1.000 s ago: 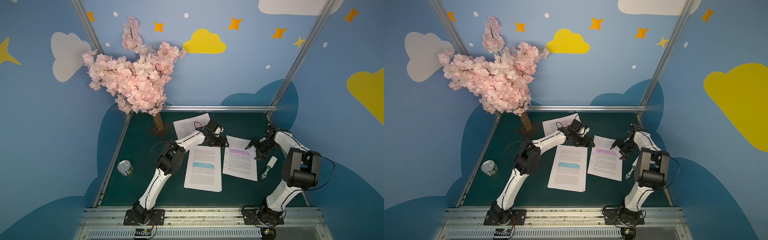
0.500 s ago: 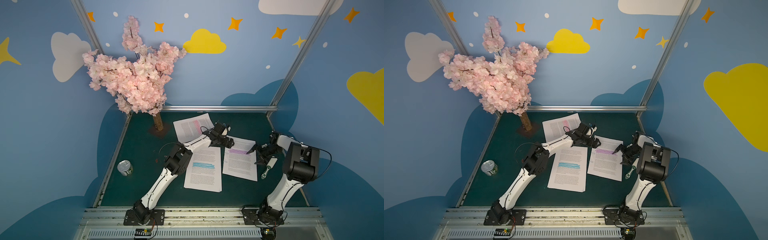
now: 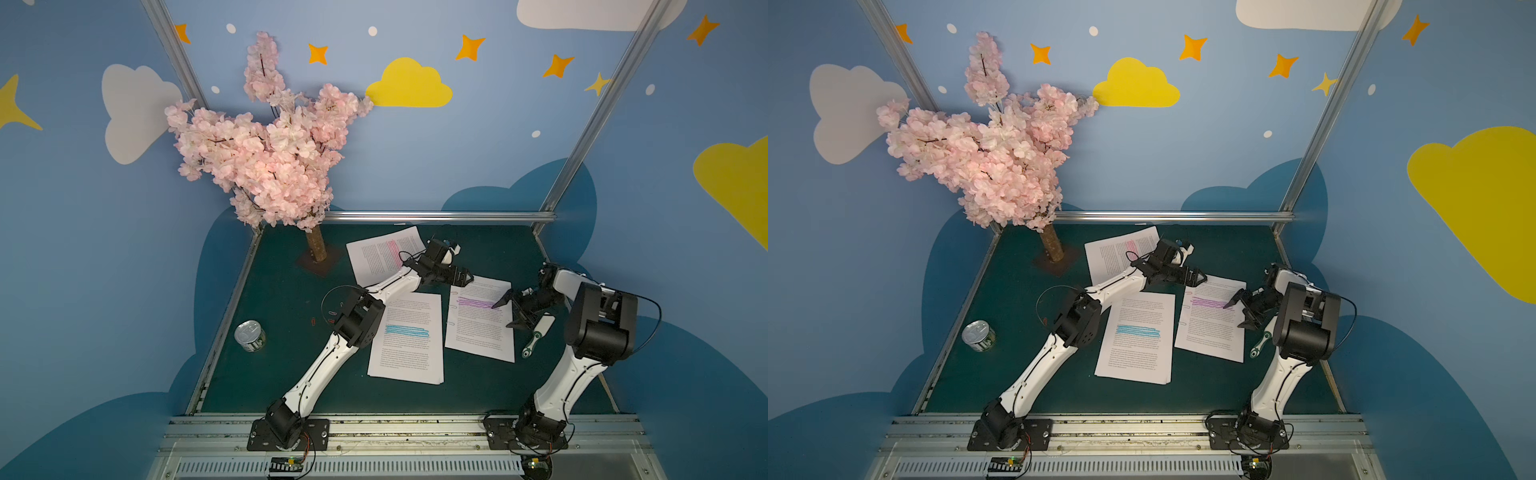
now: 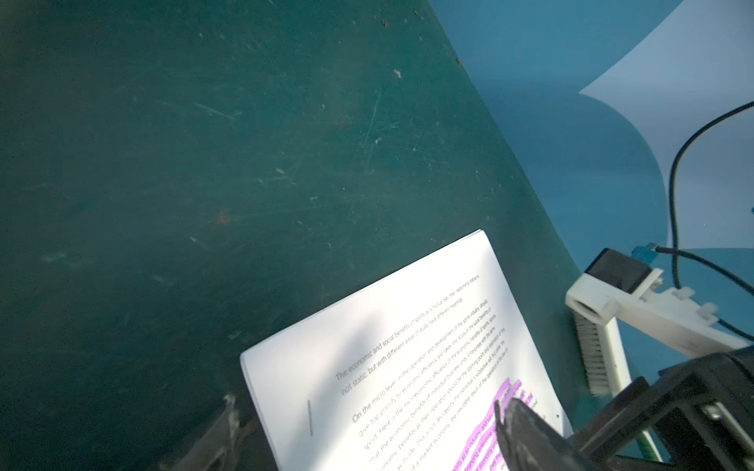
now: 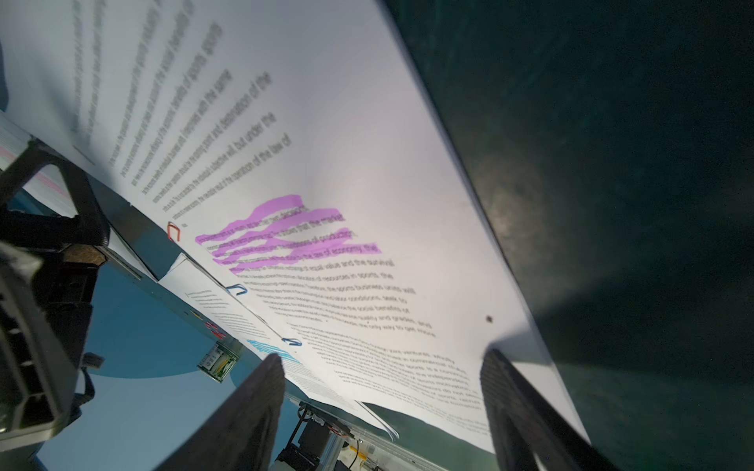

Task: Unclip the paperclips from the documents
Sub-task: Pick up the document from the center of the board.

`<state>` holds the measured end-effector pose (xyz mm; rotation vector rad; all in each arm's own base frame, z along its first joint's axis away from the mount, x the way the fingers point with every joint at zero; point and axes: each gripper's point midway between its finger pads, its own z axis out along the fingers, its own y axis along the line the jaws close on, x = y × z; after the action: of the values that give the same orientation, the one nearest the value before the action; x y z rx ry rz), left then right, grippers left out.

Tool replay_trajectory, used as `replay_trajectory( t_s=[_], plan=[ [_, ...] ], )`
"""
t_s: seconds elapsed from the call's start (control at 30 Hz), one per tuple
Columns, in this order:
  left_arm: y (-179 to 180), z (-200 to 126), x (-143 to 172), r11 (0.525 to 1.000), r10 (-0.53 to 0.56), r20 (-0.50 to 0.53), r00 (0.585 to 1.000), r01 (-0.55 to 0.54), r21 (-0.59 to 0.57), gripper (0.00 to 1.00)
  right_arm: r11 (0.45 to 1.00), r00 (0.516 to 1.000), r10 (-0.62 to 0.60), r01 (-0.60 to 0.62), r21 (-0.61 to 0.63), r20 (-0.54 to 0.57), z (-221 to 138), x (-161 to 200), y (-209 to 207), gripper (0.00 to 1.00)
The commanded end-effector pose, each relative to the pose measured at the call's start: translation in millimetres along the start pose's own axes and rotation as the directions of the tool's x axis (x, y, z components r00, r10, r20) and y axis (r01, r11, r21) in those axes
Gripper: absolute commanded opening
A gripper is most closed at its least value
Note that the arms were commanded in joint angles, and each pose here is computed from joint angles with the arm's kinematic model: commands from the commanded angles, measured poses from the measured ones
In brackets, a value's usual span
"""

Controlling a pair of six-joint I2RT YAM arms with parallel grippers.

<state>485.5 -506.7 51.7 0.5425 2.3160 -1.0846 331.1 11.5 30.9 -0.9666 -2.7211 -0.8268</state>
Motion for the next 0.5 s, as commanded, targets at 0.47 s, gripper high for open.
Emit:
replay_trajectory(
  t_s=[0.47],
  plan=[
    [-21.7,7.8,68.3,0.957,-0.079,-0.272,0.959,0.149,0.248,0.98,0.999,0.996,-0.032,0.030,-0.023,-0.082,27.3,0.9,-3.8,0.73]
  ],
)
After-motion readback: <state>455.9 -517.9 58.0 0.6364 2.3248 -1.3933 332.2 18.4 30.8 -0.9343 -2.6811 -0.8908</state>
